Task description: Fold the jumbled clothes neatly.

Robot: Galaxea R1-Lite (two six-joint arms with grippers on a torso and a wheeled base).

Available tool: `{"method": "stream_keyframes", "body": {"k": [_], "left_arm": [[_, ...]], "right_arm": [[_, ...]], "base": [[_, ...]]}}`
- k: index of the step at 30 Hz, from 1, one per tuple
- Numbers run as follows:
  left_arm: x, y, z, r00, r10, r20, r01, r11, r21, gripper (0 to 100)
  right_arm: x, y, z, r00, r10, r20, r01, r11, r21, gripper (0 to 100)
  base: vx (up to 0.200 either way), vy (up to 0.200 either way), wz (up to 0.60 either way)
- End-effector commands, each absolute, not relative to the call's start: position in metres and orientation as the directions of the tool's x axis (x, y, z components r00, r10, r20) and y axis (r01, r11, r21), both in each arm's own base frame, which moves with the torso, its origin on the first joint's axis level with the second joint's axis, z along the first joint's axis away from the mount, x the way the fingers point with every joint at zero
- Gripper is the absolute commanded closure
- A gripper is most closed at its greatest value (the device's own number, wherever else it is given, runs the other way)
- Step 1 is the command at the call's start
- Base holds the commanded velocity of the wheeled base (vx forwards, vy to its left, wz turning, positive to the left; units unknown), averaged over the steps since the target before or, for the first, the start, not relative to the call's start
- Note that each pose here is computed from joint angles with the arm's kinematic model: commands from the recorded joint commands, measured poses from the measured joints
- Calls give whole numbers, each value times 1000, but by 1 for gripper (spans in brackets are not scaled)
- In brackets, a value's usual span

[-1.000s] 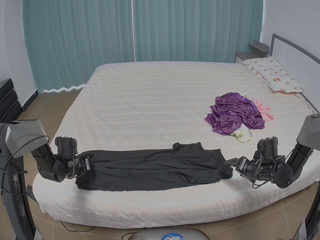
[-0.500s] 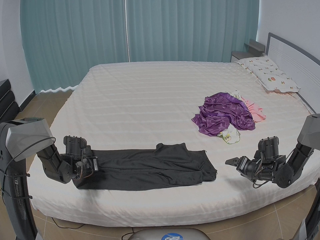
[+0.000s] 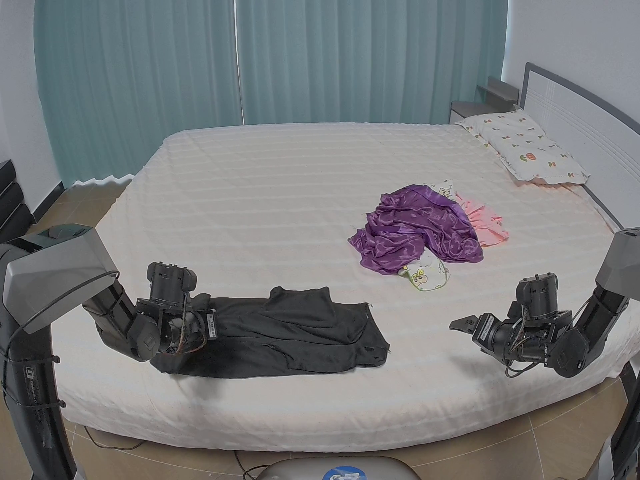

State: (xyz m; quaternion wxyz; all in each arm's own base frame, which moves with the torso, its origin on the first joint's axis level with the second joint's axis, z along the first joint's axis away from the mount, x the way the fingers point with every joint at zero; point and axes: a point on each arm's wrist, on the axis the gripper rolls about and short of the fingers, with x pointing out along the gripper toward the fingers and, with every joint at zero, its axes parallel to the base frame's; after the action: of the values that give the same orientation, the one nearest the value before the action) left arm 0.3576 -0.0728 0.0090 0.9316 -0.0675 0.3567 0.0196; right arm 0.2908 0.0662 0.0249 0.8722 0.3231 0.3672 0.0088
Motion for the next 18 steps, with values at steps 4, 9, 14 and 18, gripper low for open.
{"method": "stream_keyframes", "body": {"k": [4,9,14,18], "left_arm": [[360,-92,21,754,-51,-654,-49,990,-134,100],[363,-102,24,755,-71,-652,-42,987,-156,100],[368,-116,29,757,-95,-647,-35,982,-186,100],[370,-124,32,759,-112,-641,-23,980,-199,100]], "right_arm": [[289,68,26,728,260,-634,215,792,572,0],[287,69,25,723,261,-640,216,794,568,0],[286,70,25,722,264,-640,212,796,567,0],[284,72,27,722,270,-637,205,795,571,0]], "base": [[0,-200,0],[0,-200,0],[0,-200,0],[0,-200,0]]}}
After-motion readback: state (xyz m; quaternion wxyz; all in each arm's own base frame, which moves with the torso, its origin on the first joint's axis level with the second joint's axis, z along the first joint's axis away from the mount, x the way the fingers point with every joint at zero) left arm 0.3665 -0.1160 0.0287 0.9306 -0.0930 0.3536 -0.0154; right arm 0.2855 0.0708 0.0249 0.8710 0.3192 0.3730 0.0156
